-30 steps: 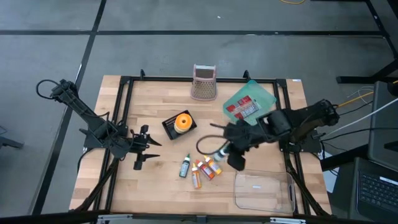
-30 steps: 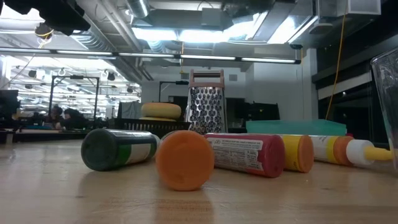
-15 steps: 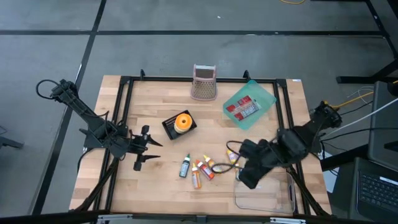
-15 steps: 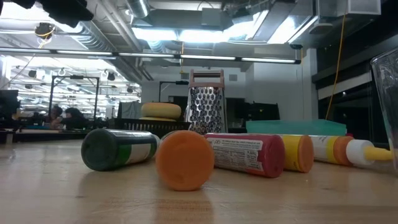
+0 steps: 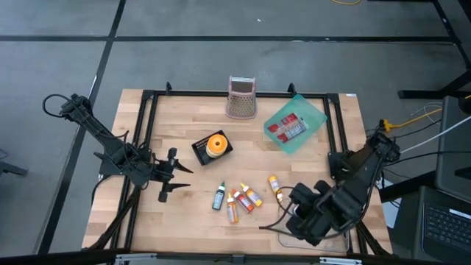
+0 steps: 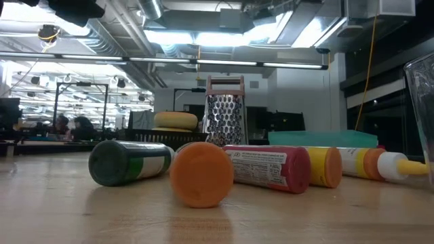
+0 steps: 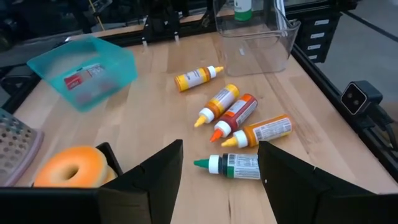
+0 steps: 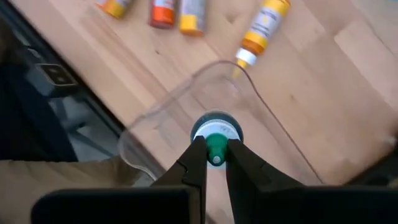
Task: Pick & Place Food Item
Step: Put the left green food coloring bottle into the transparent bin
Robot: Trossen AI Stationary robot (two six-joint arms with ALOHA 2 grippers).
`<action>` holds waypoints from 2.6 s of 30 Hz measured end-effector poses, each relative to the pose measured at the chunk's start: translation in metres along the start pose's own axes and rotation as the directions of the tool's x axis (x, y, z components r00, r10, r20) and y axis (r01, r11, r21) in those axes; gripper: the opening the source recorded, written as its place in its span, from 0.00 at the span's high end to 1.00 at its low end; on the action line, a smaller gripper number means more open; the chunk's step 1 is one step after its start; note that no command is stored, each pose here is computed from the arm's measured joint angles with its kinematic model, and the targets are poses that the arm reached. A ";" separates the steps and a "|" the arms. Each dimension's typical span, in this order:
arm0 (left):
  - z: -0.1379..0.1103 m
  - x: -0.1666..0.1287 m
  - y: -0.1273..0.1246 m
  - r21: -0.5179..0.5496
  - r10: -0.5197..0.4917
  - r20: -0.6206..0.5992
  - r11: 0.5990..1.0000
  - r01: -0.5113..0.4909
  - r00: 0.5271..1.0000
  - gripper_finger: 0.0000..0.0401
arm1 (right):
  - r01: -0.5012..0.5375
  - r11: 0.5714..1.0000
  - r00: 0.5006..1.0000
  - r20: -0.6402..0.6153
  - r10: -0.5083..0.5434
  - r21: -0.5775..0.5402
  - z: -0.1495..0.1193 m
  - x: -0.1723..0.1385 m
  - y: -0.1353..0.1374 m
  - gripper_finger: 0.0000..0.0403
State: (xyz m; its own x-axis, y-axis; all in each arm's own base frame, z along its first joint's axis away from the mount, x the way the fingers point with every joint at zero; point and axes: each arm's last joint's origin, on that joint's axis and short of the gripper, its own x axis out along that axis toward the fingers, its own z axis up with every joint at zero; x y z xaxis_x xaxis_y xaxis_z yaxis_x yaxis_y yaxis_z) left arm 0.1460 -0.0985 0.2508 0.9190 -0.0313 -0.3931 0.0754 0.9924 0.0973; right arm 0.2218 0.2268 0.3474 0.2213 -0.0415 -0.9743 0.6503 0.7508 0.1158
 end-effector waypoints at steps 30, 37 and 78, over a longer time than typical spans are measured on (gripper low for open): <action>0.005 0.000 -0.001 0.028 -0.015 0.043 1.000 0.014 0.999 0.49 | 0.268 0.916 0.964 -0.089 -0.253 0.300 -0.114 0.035 -0.033 0.91; 0.005 0.000 -0.002 0.021 -0.035 0.038 0.999 0.034 0.999 0.49 | 0.316 0.901 0.948 -0.065 -0.311 0.297 -0.115 0.050 -0.039 0.91; 0.004 0.000 -0.002 -0.021 -0.066 0.032 0.998 0.067 0.997 0.49 | 0.191 0.935 0.967 0.104 -0.231 0.298 -0.116 0.092 -0.043 0.91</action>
State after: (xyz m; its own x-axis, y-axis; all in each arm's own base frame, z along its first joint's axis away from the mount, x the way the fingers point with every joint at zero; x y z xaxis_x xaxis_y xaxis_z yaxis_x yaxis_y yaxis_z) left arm 0.1475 -0.1014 0.2545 0.9239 -0.1005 -0.3691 0.1282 0.9904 0.0512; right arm 0.1296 0.2669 0.2299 0.1398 -0.2822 -0.9491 0.8669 0.4980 -0.0204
